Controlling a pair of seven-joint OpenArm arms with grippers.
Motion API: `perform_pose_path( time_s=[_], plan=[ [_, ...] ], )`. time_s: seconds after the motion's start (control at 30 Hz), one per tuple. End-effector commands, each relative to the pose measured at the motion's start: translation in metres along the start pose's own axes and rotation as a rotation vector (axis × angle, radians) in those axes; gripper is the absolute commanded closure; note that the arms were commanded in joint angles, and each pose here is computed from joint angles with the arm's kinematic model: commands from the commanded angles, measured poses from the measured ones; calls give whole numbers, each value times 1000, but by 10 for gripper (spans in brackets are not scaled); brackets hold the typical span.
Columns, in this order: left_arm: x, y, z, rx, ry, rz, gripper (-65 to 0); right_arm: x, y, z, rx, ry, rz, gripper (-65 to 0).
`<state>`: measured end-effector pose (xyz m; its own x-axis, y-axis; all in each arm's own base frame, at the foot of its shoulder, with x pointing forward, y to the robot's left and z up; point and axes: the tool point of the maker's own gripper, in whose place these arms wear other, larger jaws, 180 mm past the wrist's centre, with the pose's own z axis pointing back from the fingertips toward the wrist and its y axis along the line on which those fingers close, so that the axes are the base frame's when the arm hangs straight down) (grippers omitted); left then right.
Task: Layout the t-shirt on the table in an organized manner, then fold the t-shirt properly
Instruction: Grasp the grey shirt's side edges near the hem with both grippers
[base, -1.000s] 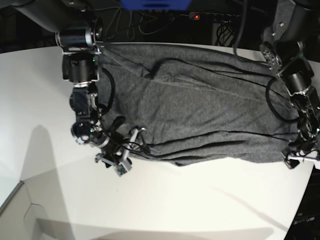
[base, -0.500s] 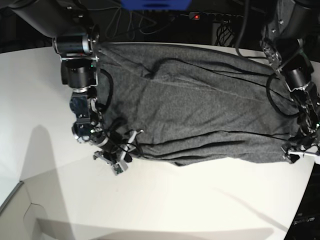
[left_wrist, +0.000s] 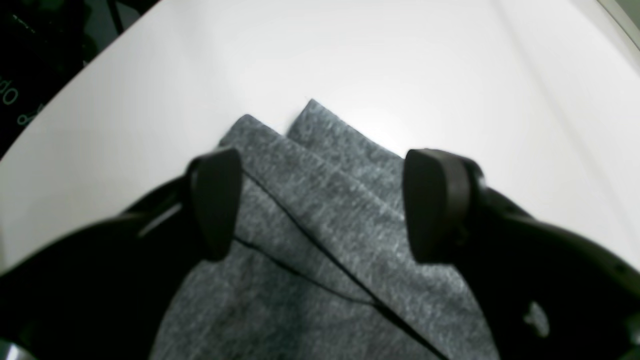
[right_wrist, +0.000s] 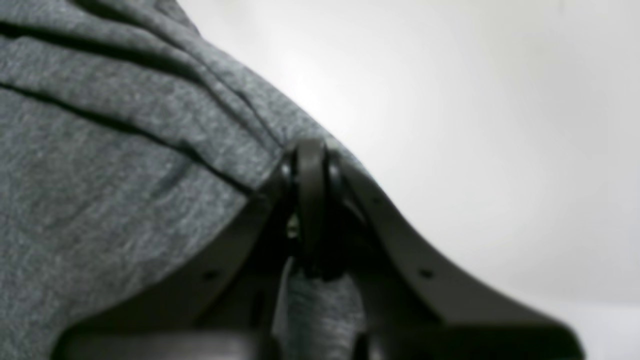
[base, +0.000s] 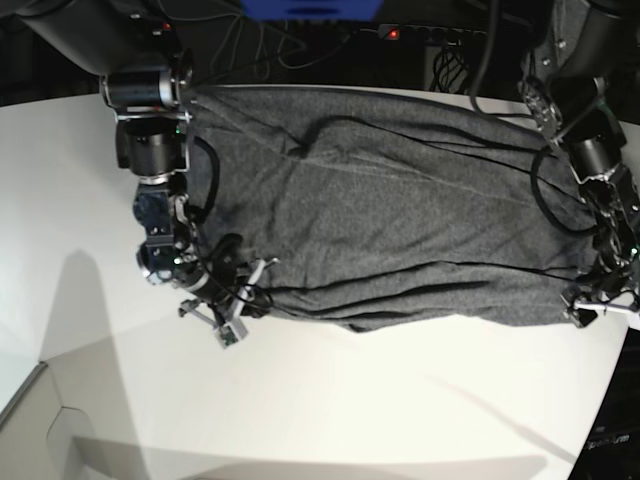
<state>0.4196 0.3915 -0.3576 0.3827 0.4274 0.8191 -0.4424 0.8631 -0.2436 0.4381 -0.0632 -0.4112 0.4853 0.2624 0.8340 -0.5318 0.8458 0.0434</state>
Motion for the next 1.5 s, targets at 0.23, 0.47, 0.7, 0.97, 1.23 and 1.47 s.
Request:
perform_pose_path(
  time_s=[0.23,0.47,0.7,0.97,1.23,1.47],
  plan=[
    [31,-7,1,-23,-76,2,-485,29,-8,2,-16,-75,9,0],
    [21,-16,-1,-37,-61,8,-485,38,10,1,16,-87,83,0],
    [9,-11,1,-30,-43,6,-485,52,23,-2,35,-115,98,-159],
    [3,-5,3,-20,-36,5,-485,47,30,-12,60,-95,69,-374],
    [2,-5,3,-19,-33,6,-485,40,27,-22,75,-51,40,-369],
    [0,-4,2,-19,-27,8,-485,40,27,-22,75,-51,40,-129]
  ],
)
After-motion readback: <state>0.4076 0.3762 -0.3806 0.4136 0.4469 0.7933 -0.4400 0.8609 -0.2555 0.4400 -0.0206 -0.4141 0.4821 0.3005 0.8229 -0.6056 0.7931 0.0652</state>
